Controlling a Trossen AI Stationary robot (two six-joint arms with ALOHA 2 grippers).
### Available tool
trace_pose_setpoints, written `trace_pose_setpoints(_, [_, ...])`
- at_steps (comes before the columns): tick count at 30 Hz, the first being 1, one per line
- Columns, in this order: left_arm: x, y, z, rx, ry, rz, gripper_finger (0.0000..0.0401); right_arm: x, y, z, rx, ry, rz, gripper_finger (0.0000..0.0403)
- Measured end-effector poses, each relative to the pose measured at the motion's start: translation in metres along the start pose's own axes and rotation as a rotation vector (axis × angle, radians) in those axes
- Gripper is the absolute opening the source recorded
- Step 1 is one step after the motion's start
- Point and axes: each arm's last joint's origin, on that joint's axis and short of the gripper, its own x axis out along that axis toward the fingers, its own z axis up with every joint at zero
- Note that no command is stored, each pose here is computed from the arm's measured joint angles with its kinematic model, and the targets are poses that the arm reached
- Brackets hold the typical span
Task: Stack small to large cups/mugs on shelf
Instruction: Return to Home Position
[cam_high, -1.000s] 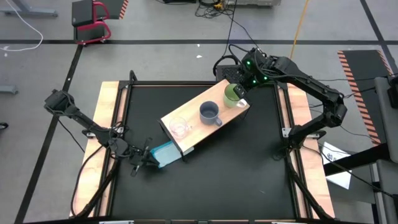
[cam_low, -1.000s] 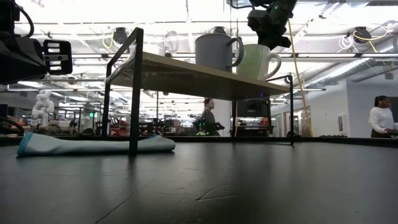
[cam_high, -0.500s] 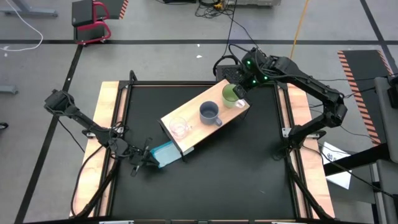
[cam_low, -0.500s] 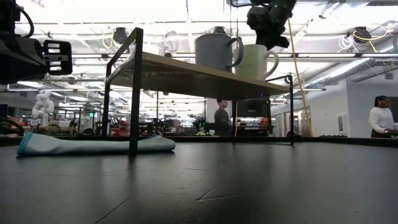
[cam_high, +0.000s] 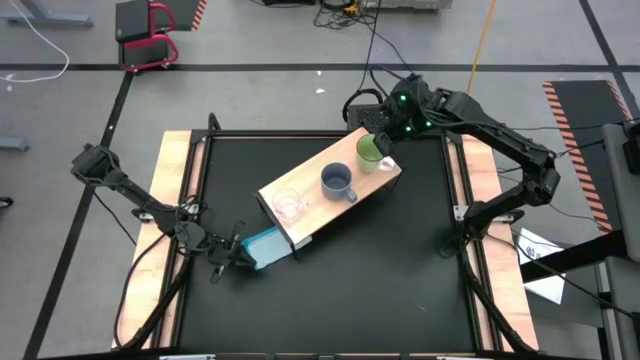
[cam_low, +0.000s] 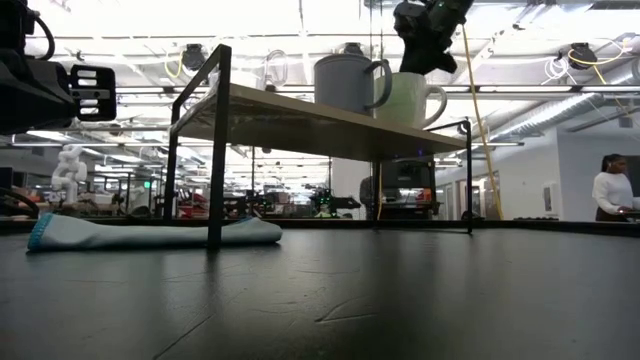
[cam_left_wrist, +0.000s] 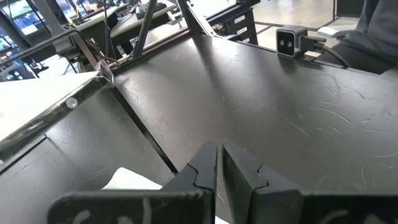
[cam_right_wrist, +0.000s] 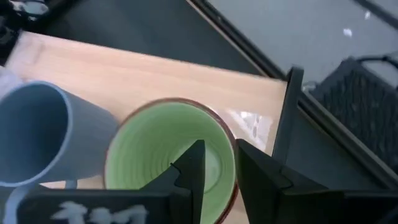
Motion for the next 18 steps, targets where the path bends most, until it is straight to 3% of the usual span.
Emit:
trace_pose_setpoints(8, [0.000,0.000,0.002,-0.003,-0.018,0.005,0.0026,-0.051,0.007,-0.004,-0.089,-0.212,0.028,0.0076])
trace_pose_setpoints(15, [0.000,0.001,0.002,-0.007,-0.020,0.006,0.0026,-0.114,0.025,-0.042,-0.283,-0.308,0.093,0.0012])
trace_pose_setpoints(18, [0.000,0.001,0.004,-0.003,-0.036,0.011,0.0026,-0.130,0.035,-0.060,-0.337,-0.363,0.162,0.0006])
